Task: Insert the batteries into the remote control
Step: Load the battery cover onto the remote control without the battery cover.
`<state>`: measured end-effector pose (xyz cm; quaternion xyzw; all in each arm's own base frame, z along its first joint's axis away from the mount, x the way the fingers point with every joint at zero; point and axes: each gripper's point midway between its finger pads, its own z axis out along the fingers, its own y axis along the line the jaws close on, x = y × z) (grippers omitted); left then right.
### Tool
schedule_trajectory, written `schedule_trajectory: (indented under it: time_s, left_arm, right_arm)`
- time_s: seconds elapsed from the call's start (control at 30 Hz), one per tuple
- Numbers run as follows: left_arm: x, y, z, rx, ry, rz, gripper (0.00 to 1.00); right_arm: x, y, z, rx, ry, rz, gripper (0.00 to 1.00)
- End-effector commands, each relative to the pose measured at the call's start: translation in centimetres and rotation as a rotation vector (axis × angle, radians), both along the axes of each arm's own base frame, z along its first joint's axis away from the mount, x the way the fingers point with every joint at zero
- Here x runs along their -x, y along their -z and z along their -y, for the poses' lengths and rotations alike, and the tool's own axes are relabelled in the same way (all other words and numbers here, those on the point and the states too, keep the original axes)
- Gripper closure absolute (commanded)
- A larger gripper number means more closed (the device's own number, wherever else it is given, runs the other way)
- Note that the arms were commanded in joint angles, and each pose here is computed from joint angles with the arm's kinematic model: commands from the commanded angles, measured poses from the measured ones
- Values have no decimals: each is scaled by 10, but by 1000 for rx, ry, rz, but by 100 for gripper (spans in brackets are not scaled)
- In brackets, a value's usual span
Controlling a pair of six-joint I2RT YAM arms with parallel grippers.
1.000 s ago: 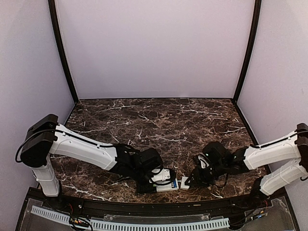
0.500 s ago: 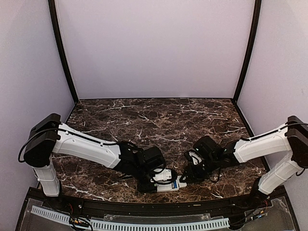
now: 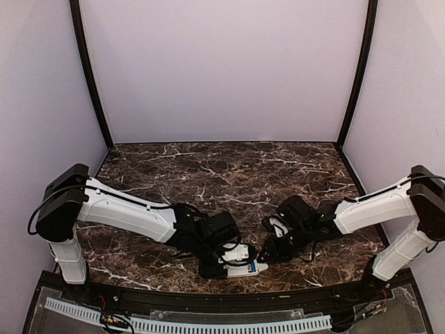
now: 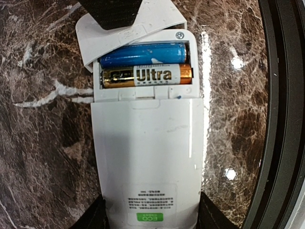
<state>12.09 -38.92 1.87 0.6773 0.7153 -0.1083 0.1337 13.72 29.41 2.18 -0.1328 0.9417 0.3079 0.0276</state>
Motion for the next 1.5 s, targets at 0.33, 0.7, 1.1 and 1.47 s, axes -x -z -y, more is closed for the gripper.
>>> schedule_trajectory:
  time_s: [0.33,0.7,1.1,1.47]
  left_arm:
    - [9,30,-29,-156,-79,-51,64]
    - [5,27,-30,-166,-138,-47,57]
    - [11,28,-23,-130,-126,-86,46]
    - [9,31,-22,-117,-127,-74,44]
  right_arm:
    - [24,12,22,60,27,-75,76]
    - [22,3,16,37,16,-64,76]
    - [16,5,16,71,5,-40,67]
    - [15,7,-2,9,-22,-62,70]
